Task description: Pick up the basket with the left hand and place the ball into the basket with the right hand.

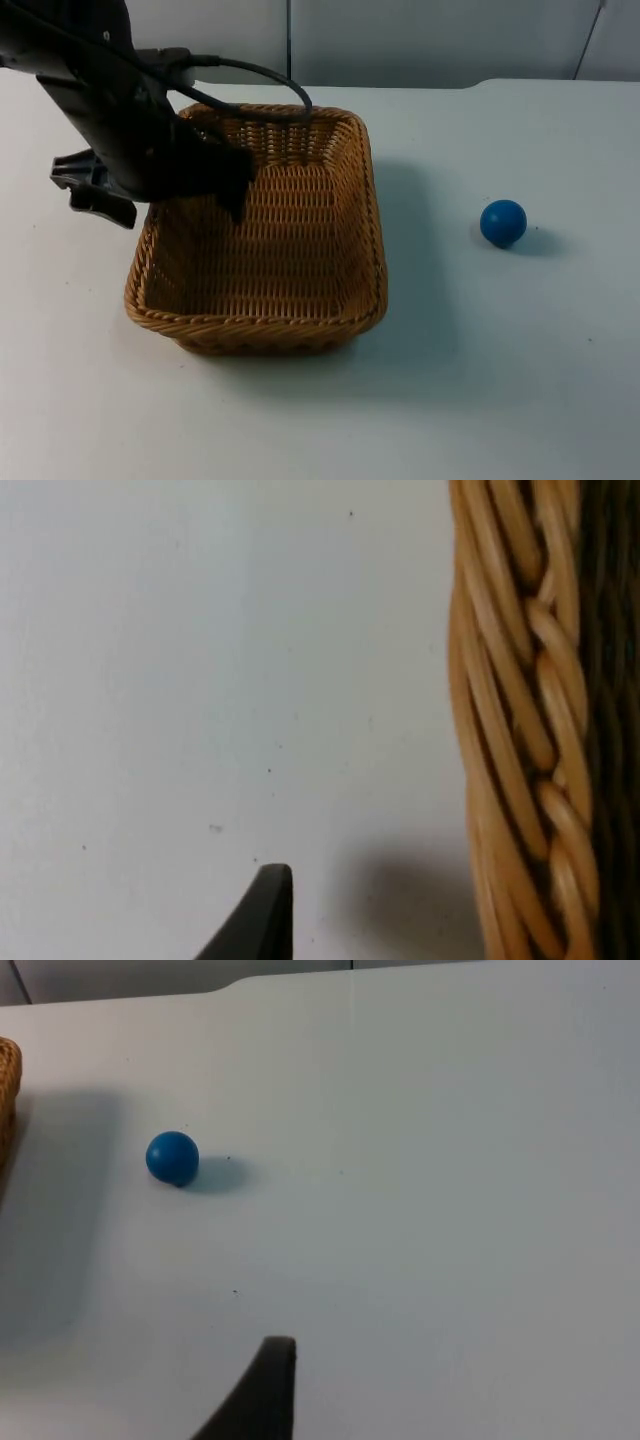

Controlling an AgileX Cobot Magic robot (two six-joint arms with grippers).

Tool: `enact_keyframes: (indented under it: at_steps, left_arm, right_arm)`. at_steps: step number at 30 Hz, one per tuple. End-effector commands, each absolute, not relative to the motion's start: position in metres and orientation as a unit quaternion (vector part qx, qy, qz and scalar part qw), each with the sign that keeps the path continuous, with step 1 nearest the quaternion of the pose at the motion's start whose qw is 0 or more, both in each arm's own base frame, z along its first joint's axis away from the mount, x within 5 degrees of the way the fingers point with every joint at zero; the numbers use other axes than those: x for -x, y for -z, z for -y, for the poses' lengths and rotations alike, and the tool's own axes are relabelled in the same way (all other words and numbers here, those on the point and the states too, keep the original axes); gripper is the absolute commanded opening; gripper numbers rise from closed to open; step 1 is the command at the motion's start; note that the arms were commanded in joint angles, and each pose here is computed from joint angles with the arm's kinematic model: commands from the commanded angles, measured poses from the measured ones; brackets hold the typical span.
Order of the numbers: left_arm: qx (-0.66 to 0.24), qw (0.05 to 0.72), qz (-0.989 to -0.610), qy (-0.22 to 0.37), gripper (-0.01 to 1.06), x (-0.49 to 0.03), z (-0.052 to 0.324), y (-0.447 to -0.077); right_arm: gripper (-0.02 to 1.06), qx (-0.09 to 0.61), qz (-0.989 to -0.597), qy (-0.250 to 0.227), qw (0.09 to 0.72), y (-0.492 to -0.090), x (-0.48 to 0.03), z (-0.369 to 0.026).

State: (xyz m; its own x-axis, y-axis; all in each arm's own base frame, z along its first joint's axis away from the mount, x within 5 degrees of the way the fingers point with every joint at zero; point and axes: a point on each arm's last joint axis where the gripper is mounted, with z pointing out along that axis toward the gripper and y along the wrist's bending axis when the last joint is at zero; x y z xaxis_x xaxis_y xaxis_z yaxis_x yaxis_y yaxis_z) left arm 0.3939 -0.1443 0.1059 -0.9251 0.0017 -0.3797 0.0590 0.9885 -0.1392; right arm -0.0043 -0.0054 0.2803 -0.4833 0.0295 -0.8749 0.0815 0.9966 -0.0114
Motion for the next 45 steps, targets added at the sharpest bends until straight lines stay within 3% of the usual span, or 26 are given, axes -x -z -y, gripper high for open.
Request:
enact_keyframes:
  at_steps: [1, 2, 4, 5, 6, 9, 10, 12, 21, 30, 33, 37, 45]
  left_arm:
    - [-0.01, 0.193, -0.978, 0.079, 0.98, -0.397, 0.149, -0.109]
    - [-0.01, 0.188, -0.979, 0.078, 0.92, -0.398, 0.15, -0.108]
    - [-0.005, 0.181, -0.981, 0.077, 0.68, -0.401, 0.151, -0.108]
    - [-0.005, 0.181, -0.981, 0.077, 0.68, -0.401, 0.151, -0.108]
    - [0.009, 0.178, -0.981, 0.079, 0.49, -0.402, 0.151, -0.106]
    - [0.039, 0.175, -0.98, 0.082, 0.15, -0.402, 0.151, -0.105]
    - [0.039, 0.175, -0.98, 0.082, 0.15, -0.402, 0.151, -0.105]
    - [0.049, 0.174, -0.98, 0.08, 0.0, -0.402, 0.15, -0.105]
    - [0.056, 0.142, -0.986, 0.071, 0.0, -0.396, 0.149, -0.109]
    - [0.016, 0.178, -0.98, 0.087, 0.0, -0.387, 0.146, -0.17]
    - [0.017, 0.217, -0.97, 0.108, 0.0, -0.381, 0.144, -0.208]
    - [0.032, 0.243, -0.96, 0.137, 0.0, -0.376, 0.144, -0.234]
    - [0.057, 0.212, -0.948, 0.232, 0.0, -0.377, 0.128, -0.246]
  right_arm:
    - [1.04, -0.036, -0.862, 0.03, 0.506, -0.279, 0.003, 0.006]
    - [1.04, -0.036, -0.862, 0.03, 0.506, -0.279, 0.003, 0.006]
    - [1.04, -0.036, -0.862, 0.03, 0.506, -0.279, 0.003, 0.006]
    - [1.04, -0.036, -0.862, 0.03, 0.506, -0.279, 0.003, 0.006]
    - [1.04, -0.036, -0.862, 0.03, 0.506, -0.279, 0.003, 0.006]
    - [1.04, -0.036, -0.862, 0.03, 0.506, -0.279, 0.003, 0.006]
    - [1.04, -0.036, -0.862, 0.03, 0.506, -0.279, 0.003, 0.006]
    - [1.04, -0.036, -0.862, 0.03, 0.506, -0.279, 0.003, 0.006]
    - [1.04, -0.036, -0.862, 0.03, 0.506, -0.279, 0.003, 0.006]
    - [1.04, -0.043, -0.861, 0.031, 0.506, -0.279, 0.003, 0.007]
    - [1.04, -0.043, -0.861, 0.031, 0.506, -0.279, 0.003, 0.007]
    - [1.04, -0.043, -0.861, 0.031, 0.506, -0.279, 0.003, 0.007]
    - [1.04, -0.043, -0.861, 0.031, 0.506, -0.279, 0.003, 0.007]
